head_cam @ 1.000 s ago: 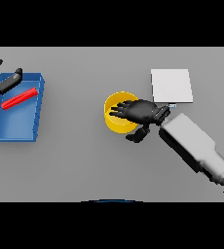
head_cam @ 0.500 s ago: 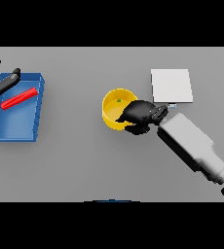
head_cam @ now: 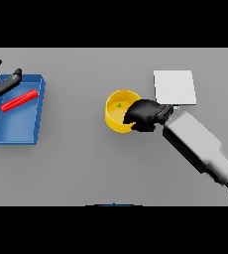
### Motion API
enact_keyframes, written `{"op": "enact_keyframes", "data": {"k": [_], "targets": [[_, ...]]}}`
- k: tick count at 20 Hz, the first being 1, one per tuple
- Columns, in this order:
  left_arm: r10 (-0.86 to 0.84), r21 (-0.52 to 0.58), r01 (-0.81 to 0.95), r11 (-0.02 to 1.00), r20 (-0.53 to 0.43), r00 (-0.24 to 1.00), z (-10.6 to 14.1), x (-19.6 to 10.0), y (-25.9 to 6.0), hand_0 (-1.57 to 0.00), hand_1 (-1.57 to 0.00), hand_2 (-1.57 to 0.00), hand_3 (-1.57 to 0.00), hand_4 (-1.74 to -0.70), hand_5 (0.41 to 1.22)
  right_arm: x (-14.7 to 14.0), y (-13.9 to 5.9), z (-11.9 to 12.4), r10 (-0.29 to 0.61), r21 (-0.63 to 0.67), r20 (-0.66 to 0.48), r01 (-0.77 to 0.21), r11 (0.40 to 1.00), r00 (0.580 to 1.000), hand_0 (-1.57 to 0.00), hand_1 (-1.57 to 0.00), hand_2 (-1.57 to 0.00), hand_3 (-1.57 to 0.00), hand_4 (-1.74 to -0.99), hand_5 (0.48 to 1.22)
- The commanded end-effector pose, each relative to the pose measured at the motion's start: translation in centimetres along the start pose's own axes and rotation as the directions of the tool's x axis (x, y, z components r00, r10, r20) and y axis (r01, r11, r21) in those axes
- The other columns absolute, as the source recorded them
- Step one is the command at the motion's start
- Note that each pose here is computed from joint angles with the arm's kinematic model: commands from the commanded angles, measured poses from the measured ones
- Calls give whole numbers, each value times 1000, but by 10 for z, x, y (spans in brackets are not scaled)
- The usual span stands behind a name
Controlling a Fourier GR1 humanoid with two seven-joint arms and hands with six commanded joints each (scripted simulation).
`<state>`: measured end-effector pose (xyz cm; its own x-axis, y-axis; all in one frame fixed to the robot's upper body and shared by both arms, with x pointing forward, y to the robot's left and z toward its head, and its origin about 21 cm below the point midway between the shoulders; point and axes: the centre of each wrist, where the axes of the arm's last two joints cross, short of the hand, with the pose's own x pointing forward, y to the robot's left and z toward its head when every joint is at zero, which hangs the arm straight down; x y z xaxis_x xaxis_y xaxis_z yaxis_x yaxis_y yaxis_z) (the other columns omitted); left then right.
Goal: Pick up the red beaker and tilt it to pour out 1 green nut into yellow bowl. Pick up the yellow bowl and place it on the metallic measuring scale.
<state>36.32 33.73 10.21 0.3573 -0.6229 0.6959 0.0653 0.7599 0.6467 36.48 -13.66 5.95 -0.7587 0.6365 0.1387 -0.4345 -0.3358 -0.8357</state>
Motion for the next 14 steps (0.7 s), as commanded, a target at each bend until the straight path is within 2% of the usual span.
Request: {"op": "enact_keyframes", "data": {"k": [1,5,8,12,14], "targets": [[-1,7,1,1000,0,1000,-1,1,2,1,1,1,1,-778,704,2,-2,3,-3,-3,-5,3,1000,1000,-1522,-1520,-1415,-1185,-1724,1209],[-13,5,13,1000,10,1000,1,4,3,1,1,1,1,-770,705,1,-26,22,1,-14,-39,-1,1000,999,-1551,-1550,-1481,-1157,-1734,1216],[11,-4,-11,1000,20,1000,0,8,1,1,1,1,1,-782,702,-3,-31,36,11,-31,-95,-14,999,995,-1561,-1560,-1433,-1215,-1737,1219],[23,1,-23,1000,24,999,0,8,4,1,1,1,1,-799,704,14,-38,42,11,-61,-104,-17,998,995,-1567,-1567,-1507,-1179,-1739,1219],[35,-2,-35,999,18,999,1,5,4,1,1,1,1,-806,703,4,-43,51,-5,-77,-167,-8,997,986,-1530,-1568,-1518,-1177,-1740,1220]]}}
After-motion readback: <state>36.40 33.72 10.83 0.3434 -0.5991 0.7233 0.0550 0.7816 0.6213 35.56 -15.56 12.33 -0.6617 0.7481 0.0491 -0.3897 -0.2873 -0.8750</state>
